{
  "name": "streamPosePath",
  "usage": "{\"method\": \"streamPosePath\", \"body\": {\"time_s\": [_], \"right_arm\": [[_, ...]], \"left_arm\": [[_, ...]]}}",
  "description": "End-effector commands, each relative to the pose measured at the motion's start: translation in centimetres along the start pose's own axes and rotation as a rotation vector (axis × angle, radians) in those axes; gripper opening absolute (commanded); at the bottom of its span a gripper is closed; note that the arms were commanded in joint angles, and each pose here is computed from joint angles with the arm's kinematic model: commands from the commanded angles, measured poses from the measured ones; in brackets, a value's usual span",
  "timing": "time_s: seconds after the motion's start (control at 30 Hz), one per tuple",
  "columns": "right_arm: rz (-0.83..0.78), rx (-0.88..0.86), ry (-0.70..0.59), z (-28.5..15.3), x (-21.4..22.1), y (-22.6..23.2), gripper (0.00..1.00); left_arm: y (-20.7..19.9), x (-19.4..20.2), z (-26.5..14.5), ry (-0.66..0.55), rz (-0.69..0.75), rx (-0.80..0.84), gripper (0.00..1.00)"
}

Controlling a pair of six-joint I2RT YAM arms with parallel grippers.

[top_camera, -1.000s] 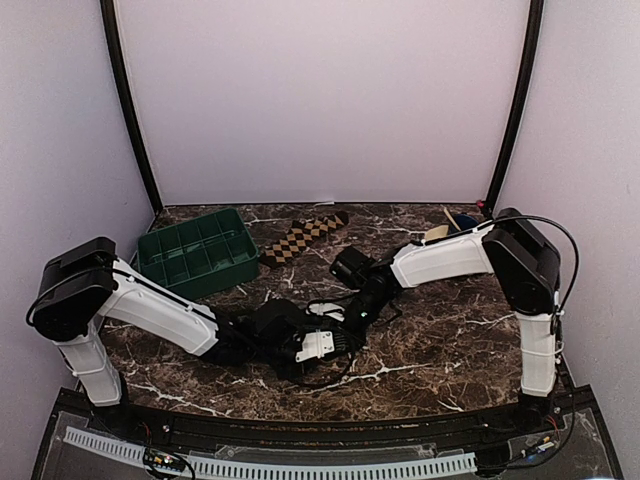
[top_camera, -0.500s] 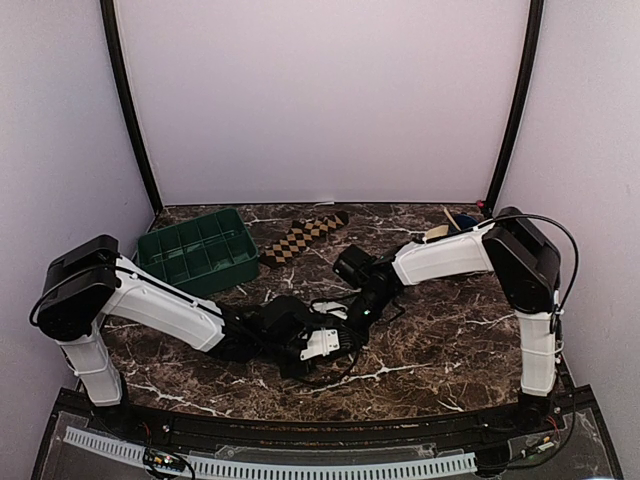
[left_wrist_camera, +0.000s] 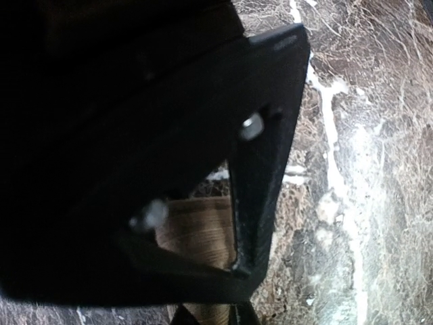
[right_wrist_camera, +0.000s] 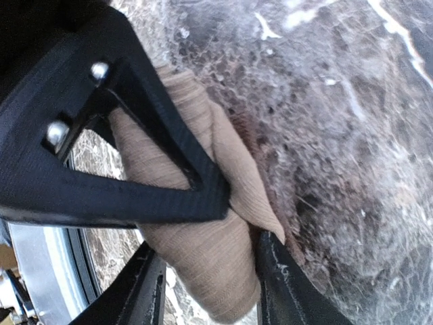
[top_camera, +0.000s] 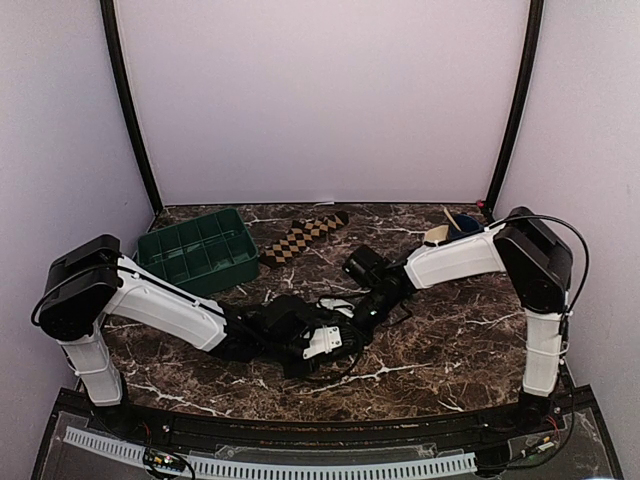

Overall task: Roll the socks
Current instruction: Pass from the right arm to the left, then place the sock in the storage box.

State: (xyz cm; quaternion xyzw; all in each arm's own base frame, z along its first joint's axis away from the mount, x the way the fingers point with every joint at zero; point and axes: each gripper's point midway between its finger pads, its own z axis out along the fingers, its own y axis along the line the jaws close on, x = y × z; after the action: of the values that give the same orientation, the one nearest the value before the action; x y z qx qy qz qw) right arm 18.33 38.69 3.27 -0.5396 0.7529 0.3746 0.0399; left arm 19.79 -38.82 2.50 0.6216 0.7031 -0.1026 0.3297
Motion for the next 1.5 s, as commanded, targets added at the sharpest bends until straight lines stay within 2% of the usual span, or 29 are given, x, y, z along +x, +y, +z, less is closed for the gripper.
{"method": "streamPosePath", "body": {"time_s": [0.0, 0.6, 0.83, 1.0, 1.2, 1.33, 1.47], "right_arm": [[0.010, 0.042, 0.002, -0.6, 0.9, 0.4, 0.42], [0.029, 0.112, -0.125, -3.4, 0.5, -0.4, 0.42], [0.094, 0.299, -0.212, -5.6, 0.0, -4.0, 0.42], [0.140, 0.435, -0.277, -7.8, -0.8, -6.7, 0.42], [0.162, 0.496, -0.340, -8.9, -2.2, -8.3, 0.42], [0.152, 0.495, -0.379, -9.3, -3.3, -8.3, 0.43], [0.136, 0.498, -0.410, -9.6, -4.1, -8.3, 0.43]], "left_arm": [[1.3, 5.8, 0.0, 0.192, -0.207, -0.030, 0.00], [4.0, 6.4, -1.9, 0.200, -0.376, -0.104, 0.00], [6.3, 5.8, -4.1, 0.177, -0.459, -0.178, 0.00], [10.6, 4.6, -8.3, 0.115, -0.587, -0.319, 0.00], [16.7, 4.6, -15.5, 0.039, -0.782, -0.544, 0.00], [19.9, 6.4, -19.9, 0.015, -0.886, -0.668, 0.00], [22.7, 10.0, -23.6, 0.048, -1.019, -0.795, 0.00]]}}
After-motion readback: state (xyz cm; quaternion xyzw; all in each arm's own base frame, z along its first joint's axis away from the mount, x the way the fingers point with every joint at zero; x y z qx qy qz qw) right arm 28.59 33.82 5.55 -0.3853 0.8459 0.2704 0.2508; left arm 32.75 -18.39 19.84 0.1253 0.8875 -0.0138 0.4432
